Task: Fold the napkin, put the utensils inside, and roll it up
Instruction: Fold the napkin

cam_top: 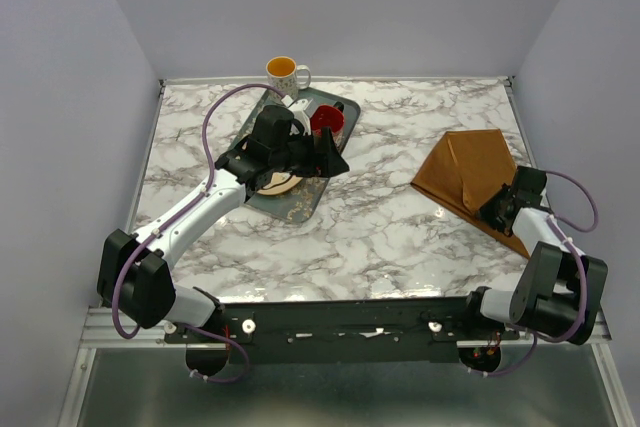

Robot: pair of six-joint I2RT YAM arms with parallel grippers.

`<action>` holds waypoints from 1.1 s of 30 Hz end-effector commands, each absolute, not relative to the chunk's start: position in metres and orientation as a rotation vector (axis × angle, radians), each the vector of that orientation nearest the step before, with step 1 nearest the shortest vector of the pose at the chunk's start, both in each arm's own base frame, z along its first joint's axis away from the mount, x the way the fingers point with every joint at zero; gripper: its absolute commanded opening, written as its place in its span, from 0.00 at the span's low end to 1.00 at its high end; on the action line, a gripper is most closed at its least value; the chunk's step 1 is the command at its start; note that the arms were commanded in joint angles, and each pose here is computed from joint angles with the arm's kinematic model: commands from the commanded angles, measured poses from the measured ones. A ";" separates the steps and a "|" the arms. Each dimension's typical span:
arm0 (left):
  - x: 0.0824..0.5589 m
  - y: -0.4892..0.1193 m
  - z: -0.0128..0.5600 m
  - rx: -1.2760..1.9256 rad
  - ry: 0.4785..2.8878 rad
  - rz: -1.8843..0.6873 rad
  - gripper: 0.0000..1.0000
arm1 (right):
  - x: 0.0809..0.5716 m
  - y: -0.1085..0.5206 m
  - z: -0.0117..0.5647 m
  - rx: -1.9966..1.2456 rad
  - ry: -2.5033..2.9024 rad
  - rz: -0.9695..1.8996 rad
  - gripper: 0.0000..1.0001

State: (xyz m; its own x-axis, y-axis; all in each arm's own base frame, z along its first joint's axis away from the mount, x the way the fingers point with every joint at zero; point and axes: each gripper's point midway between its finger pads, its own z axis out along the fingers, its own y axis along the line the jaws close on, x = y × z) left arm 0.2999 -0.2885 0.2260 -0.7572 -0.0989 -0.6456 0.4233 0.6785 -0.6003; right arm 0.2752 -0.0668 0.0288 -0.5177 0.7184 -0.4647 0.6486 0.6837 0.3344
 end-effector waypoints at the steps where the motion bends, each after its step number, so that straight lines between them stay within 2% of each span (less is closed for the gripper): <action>1: 0.299 -0.290 0.222 0.259 2.226 -1.039 0.91 | 0.268 -0.074 0.029 1.090 2.288 0.111 0.25; 5: 0.298 -0.289 0.222 0.262 2.231 -1.034 0.91 | 0.262 -0.076 0.036 1.123 2.262 0.087 0.28; 10: 0.297 -0.289 0.224 0.265 2.224 -1.036 0.91 | 0.262 -0.074 0.047 1.075 2.247 0.103 0.44; 19: 0.298 -0.292 0.222 0.262 2.225 -1.056 0.91 | 0.278 -0.077 0.049 1.061 2.264 0.122 0.45; 21: 0.298 -0.294 0.221 0.275 2.225 -1.061 0.91 | 0.280 -0.078 0.053 1.055 2.238 0.125 0.43; 25: 0.295 -0.306 0.216 0.320 2.237 -1.108 0.91 | 0.285 -0.075 0.057 1.032 2.225 0.155 0.22; 26: 0.297 -0.312 0.220 0.334 2.227 -1.120 0.91 | 0.287 -0.075 0.058 1.031 2.222 0.158 0.20; 28: 0.298 -0.324 0.208 0.358 2.258 -1.121 0.91 | 0.293 -0.077 0.061 1.030 2.209 0.162 0.17; 33: 0.302 -0.373 0.202 0.429 2.259 -1.161 0.91 | 0.299 -0.082 0.044 1.065 2.241 0.148 0.18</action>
State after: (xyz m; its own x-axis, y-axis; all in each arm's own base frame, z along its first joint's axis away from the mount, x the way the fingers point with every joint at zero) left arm 0.3024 -0.3328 0.1933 -0.8065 -0.0073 -0.5912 0.4498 0.6413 -0.6216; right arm 0.2842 -0.0735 0.0464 -0.4820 0.7198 -0.4995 0.6475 0.6767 0.3505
